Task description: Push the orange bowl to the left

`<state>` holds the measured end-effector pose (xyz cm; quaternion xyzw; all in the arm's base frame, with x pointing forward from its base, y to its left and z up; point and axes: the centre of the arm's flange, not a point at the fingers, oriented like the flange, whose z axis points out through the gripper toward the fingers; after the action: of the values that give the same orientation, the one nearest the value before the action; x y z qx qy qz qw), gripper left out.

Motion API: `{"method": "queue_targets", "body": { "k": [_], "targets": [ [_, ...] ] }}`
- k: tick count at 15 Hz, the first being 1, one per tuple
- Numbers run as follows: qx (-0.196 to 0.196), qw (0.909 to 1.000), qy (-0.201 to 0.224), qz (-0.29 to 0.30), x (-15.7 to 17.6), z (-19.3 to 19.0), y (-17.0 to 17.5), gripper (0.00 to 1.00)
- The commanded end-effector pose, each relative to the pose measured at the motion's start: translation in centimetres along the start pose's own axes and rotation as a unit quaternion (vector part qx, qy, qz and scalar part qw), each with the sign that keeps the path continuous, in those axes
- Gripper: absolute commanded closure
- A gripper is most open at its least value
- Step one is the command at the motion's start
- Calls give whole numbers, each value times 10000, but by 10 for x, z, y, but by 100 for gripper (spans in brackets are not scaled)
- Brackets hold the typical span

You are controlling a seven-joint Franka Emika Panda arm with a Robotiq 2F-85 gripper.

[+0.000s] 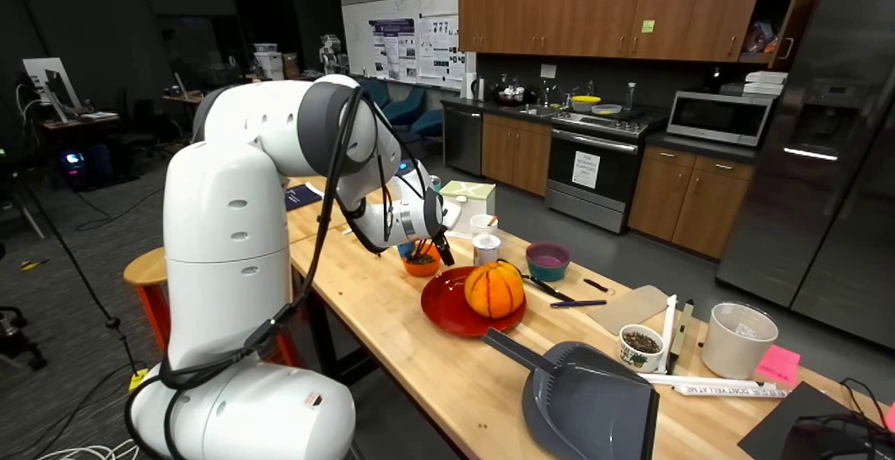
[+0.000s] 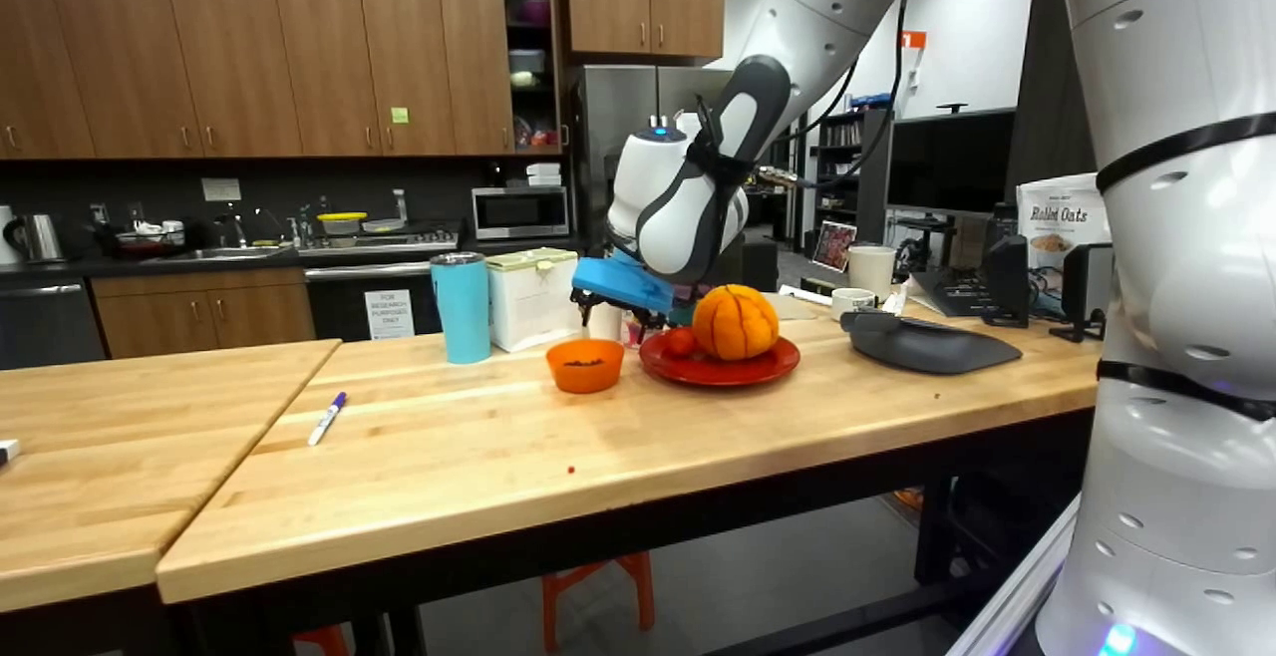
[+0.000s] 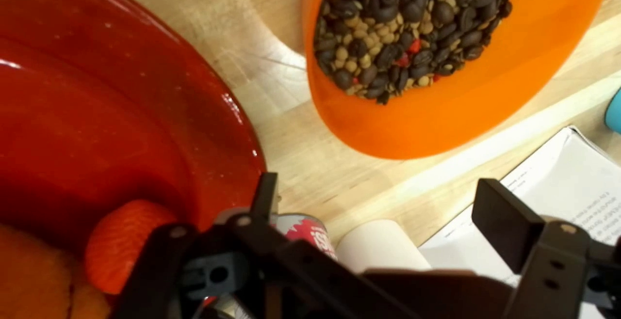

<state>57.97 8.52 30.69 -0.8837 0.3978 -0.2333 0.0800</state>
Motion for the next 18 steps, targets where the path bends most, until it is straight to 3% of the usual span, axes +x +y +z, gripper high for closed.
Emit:
{"method": "queue_targets", "body": {
  "k": [1,7,14,18],
  "targets": [
    [-2,10000,-3,-3,0,0,0,0],
    [224,9994,-192,-161,-9,8,-23,0],
    [581,9850,-1361,-893,-62,28,-66,0],
    [615,9798,-1506,-1159,-66,31,-84,0]
  ]
}}
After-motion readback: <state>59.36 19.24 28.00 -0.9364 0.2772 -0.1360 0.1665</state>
